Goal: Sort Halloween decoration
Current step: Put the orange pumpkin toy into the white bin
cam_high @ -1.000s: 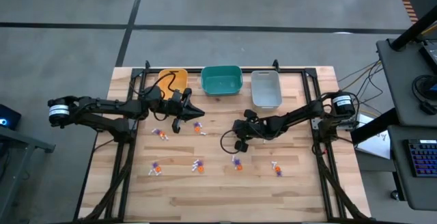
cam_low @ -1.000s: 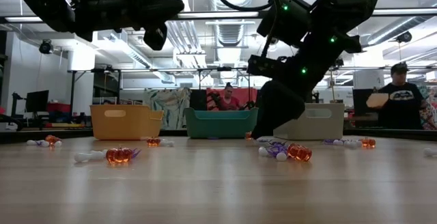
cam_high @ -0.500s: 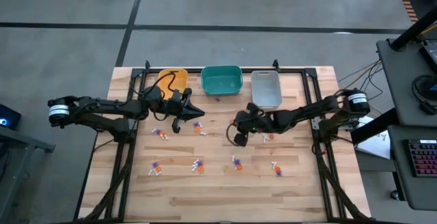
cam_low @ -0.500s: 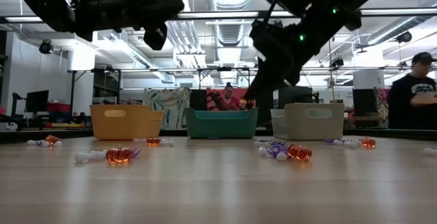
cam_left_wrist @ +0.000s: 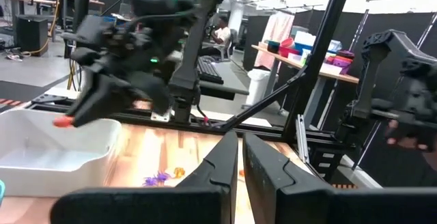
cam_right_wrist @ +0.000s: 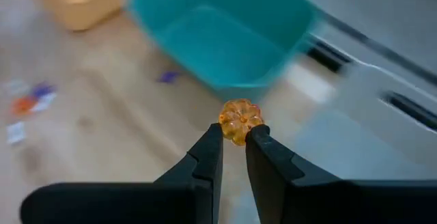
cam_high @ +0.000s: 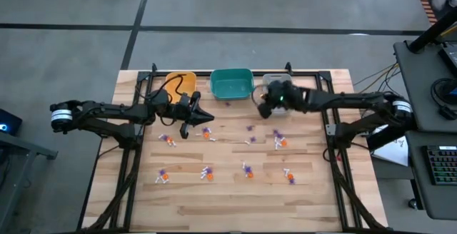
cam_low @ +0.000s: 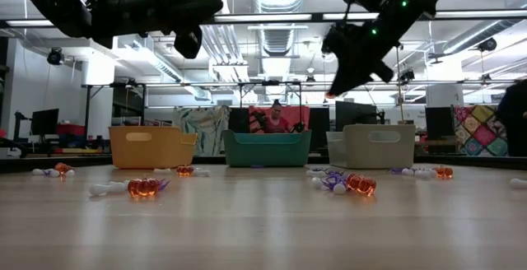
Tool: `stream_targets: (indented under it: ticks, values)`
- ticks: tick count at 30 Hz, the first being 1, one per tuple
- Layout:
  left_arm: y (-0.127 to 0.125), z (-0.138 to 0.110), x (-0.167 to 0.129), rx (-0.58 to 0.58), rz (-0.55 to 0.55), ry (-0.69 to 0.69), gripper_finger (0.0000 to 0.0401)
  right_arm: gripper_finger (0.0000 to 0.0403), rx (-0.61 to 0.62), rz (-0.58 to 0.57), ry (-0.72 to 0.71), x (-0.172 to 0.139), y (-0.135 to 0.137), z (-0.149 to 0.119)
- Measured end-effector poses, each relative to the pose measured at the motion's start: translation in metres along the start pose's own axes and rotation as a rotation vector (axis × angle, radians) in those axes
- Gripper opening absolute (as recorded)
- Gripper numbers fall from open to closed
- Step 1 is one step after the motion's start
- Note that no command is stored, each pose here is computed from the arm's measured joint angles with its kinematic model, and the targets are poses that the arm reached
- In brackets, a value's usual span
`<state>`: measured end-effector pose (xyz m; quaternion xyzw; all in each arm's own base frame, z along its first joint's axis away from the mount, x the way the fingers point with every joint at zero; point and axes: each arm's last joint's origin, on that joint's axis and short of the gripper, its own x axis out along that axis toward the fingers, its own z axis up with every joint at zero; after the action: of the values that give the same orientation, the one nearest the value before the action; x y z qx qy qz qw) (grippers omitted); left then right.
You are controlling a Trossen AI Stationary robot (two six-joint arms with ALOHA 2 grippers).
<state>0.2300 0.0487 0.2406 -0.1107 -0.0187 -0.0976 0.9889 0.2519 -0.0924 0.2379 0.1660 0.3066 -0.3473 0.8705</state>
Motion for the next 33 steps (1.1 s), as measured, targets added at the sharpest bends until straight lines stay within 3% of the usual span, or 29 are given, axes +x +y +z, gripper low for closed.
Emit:
stream_targets:
  ticks: [6,12,33]
  values:
    - [0.000,0.004,0.001,0.006,-0.003,-0.012,0.0007,0.0052,0.116,-0.066,0.125,0.012,-0.048,0.003]
    - [0.000,0.005,0.002,0.007,-0.003,-0.013,0.0007,0.0052,0.122,-0.152,0.241,0.021,-0.074,-0.004]
    - [0.000,0.004,0.001,0.007,-0.003,-0.013,0.0007,0.0064,0.109,-0.160,0.252,0.021,-0.076,-0.005]
